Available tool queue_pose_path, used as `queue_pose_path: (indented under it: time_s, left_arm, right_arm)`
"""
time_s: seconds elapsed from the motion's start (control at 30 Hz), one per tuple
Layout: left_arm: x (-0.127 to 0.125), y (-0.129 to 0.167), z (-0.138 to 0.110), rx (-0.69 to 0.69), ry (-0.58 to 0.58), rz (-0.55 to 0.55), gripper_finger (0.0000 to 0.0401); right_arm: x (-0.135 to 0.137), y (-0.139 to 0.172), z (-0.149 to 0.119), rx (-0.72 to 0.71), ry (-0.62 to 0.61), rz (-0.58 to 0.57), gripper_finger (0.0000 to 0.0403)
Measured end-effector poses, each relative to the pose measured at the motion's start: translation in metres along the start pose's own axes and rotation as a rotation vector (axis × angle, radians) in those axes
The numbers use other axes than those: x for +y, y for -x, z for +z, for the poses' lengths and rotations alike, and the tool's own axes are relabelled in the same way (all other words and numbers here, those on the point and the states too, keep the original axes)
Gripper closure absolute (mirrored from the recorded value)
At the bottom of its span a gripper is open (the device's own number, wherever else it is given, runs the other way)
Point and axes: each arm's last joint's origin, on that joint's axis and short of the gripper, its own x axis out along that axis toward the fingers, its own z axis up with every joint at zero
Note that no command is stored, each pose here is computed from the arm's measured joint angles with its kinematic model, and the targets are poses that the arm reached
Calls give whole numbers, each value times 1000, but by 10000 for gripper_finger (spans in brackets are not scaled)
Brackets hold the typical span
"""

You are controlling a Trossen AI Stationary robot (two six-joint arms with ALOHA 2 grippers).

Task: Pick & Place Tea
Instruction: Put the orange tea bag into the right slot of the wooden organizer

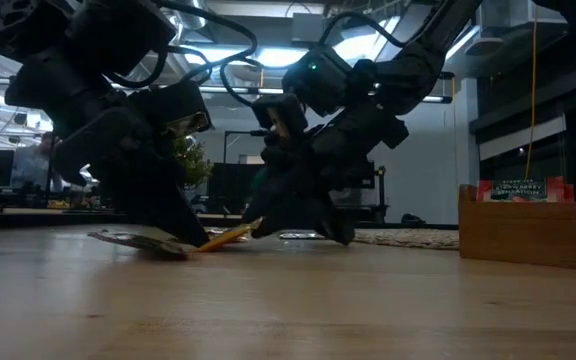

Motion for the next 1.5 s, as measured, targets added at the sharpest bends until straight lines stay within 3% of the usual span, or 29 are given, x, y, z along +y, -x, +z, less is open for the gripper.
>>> queue_pose_path:
  time_s: [0.2, 0.4, 0.8, 0.93, 1.13, 1.27, 1.5]
  left_arm:
    - [0, 2, 1, 7, 17, -12, 386]
    - [3, 21, 7, 30, -2, -9, 364]
    - [13, 63, 34, -91, -21, -5, 298]
    - [22, 63, 36, -36, 23, -81, 270]
    - [29, 60, 36, 29, 65, -191, 241]
    - [29, 60, 37, 34, 67, -215, 238]
    - [29, 60, 38, 22, 67, -213, 270]
  right_arm:
    - [0, 0, 0, 0, 49, 2, 395]
    - [5, 4, -3, 6, 86, -2, 397]
    - [27, 1, -12, -19, 235, 10, 398]
    - [46, 0, -9, -37, 329, 48, 399]
    - [71, 3, 0, -52, 449, -32, 399]
    - [82, 9, 6, -41, 488, -147, 398]
    - [93, 15, 12, -25, 510, -185, 398]
